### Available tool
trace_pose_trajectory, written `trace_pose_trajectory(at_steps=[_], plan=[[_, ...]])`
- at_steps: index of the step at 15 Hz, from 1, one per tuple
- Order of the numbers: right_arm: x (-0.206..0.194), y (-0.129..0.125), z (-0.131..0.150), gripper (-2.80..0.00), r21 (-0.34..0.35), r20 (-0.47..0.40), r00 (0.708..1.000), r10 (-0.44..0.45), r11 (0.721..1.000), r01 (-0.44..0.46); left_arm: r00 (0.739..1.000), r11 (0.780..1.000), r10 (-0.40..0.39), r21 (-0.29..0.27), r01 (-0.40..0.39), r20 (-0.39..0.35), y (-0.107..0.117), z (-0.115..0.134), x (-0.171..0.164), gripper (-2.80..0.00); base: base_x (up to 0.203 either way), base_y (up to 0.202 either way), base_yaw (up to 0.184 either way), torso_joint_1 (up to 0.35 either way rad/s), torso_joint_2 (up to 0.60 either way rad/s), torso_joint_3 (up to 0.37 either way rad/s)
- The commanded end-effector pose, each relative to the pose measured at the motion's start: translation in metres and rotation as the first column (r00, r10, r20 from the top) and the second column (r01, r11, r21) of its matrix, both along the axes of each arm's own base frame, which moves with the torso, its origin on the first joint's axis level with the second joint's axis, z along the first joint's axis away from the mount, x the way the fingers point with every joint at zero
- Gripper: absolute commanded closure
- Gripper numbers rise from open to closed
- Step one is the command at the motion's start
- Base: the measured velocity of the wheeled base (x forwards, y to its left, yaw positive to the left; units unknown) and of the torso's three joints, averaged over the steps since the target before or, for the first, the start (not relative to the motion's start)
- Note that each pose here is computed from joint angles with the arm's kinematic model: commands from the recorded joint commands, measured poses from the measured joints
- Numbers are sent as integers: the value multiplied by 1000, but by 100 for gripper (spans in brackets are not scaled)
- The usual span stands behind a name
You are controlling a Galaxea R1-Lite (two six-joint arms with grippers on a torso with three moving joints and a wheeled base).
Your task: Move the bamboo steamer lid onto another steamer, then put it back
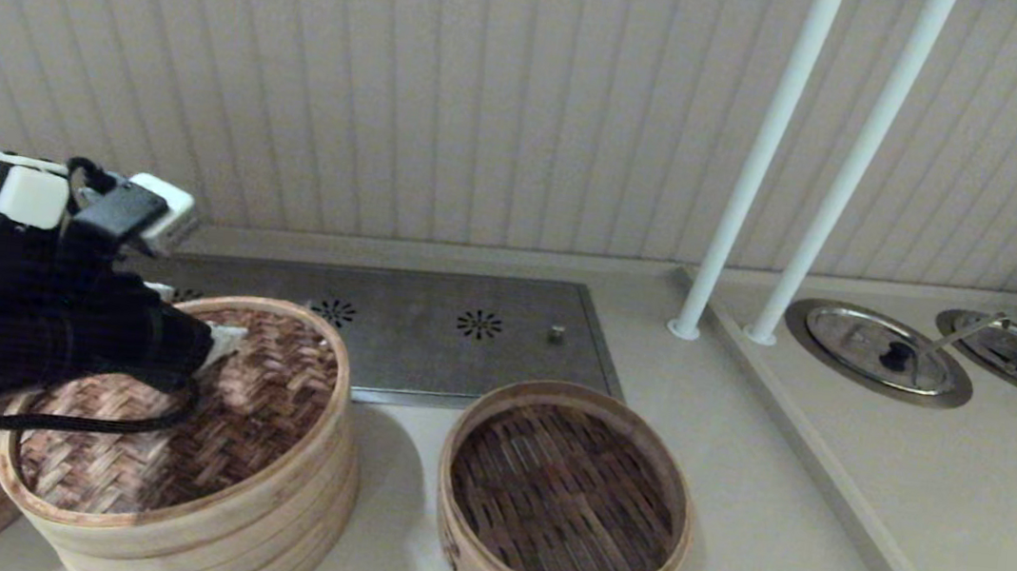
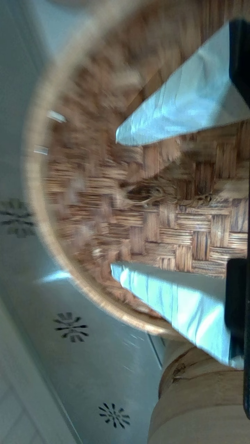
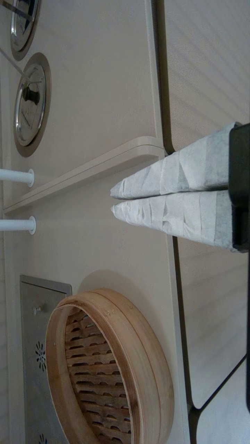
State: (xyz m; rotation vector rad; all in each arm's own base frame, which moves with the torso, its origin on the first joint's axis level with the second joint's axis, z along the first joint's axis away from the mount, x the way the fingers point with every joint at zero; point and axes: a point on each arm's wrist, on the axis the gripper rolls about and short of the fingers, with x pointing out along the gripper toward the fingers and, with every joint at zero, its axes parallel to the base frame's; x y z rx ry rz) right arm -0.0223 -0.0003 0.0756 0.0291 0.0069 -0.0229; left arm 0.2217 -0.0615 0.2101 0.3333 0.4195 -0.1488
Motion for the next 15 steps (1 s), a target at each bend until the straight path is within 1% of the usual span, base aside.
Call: trace_pose_trajectory(at_steps=[1,3,4,7,9,11,12,14,15], plan=[[0,0,-1,0,0,-4,1000,0,1000,0,991,998,9,-62,0,135,11,33,-33,0,0,0,0,0,0,0],[0,0,-1,0,0,-4,1000,0,1000,0,979,995,37,-102,-17,200,26,48,-64,0,0,0,0,0,0,0],[0,0,-1,0,0,-4,1000,0,1000,0,974,991,49,-130,-21,219,33,52,-81,0,0,0,0,0,0,0],[0,0,-1,0,0,-4,1000,0,1000,0,967,979,90,-202,-41,240,50,52,-128,0,0,0,0,0,0,0],[0,0,-1,0,2,-3,1000,0,1000,0,951,972,132,-226,-69,279,57,44,-158,0,0,0,0,0,0,0],[0,0,-1,0,0,-4,1000,0,1000,0,933,967,165,-239,-90,318,61,32,-186,0,0,0,0,0,0,0],[0,0,-1,0,0,-4,1000,0,1000,0,927,965,179,-242,-101,330,62,21,-200,0,0,0,0,0,0,0],[0,0,-1,0,0,-4,1000,0,1000,0,923,961,208,-244,-131,325,62,-12,-220,0,0,0,0,0,0,0],[0,0,-1,0,0,-4,1000,0,1000,0,925,958,223,-247,-148,308,62,-30,-226,0,0,0,0,0,0,0]])
